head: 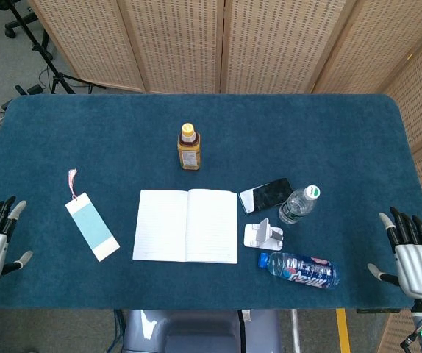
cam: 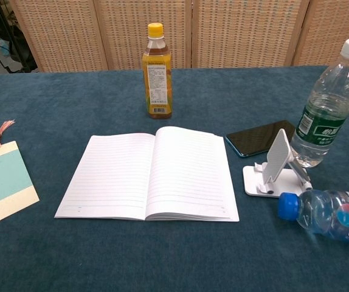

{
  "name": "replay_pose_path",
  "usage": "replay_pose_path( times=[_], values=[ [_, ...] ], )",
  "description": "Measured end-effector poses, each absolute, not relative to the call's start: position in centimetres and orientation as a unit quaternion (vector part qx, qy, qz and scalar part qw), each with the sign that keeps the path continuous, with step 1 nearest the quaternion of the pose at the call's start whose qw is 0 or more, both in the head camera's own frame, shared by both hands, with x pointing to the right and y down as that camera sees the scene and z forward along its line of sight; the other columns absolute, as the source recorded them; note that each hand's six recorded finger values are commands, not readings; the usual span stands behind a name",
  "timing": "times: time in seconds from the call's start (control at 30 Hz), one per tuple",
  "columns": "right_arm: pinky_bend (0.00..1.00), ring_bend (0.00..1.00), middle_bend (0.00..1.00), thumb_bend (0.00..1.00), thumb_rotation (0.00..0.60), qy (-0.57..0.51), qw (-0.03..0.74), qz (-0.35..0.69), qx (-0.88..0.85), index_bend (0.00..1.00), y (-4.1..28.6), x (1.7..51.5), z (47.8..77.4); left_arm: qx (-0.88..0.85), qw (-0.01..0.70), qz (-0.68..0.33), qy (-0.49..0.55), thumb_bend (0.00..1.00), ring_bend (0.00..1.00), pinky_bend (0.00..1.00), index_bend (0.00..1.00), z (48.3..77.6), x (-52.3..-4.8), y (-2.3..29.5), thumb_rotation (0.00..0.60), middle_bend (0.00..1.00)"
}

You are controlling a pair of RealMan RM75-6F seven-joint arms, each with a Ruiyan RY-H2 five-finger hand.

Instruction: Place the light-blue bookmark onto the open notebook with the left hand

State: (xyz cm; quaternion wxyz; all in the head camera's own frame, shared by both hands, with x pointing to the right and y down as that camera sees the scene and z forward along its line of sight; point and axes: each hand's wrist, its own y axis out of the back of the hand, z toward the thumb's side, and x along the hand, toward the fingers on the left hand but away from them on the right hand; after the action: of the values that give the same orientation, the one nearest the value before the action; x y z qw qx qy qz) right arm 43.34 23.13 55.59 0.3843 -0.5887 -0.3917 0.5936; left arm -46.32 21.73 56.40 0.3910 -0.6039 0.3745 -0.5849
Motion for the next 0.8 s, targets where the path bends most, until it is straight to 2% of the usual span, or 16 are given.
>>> replay_pose_path(
  times=[0.23, 0.43, 0.7, 0.8],
  values=[
    [0.00, 0.00, 0.00, 0.00, 0.600, -0.392, 0.383, 0.594, -0.589, 0.00, 23.0, 43.4, 55.7, -0.618, 0.382, -0.580, 0.367, 0.18, 0.00, 0.09, 0.00, 57.0, -45.9, 21.6, 0.600, 0.00],
    [0.00, 0.00, 0.00, 0.00, 0.600, -0.395, 0.382, 0.595, -0.587, 0.00, 22.9, 43.5, 55.6, -0.642, 0.382, -0.572, 0.339, 0.17, 0.00, 0.09, 0.00, 57.4, -45.8, 19.9, 0.600, 0.00],
    [0.00, 0.00, 0.00, 0.00, 0.600, -0.398, 0.381, 0.595, -0.585, 0.00, 22.9, 43.7, 55.6, -0.660, 0.434, -0.554, 0.264, 0.17, 0.00, 0.09, 0.00, 56.6, -44.9, 17.1, 0.600, 0.00],
    [0.00, 0.00, 0.00, 0.00, 0.600, -0.399, 0.380, 0.596, -0.584, 0.00, 22.8, 43.8, 55.6, -0.669, 0.452, -0.547, 0.223, 0.17, 0.00, 0.09, 0.05, 56.9, -44.3, 16.6, 0.600, 0.00]
  ],
)
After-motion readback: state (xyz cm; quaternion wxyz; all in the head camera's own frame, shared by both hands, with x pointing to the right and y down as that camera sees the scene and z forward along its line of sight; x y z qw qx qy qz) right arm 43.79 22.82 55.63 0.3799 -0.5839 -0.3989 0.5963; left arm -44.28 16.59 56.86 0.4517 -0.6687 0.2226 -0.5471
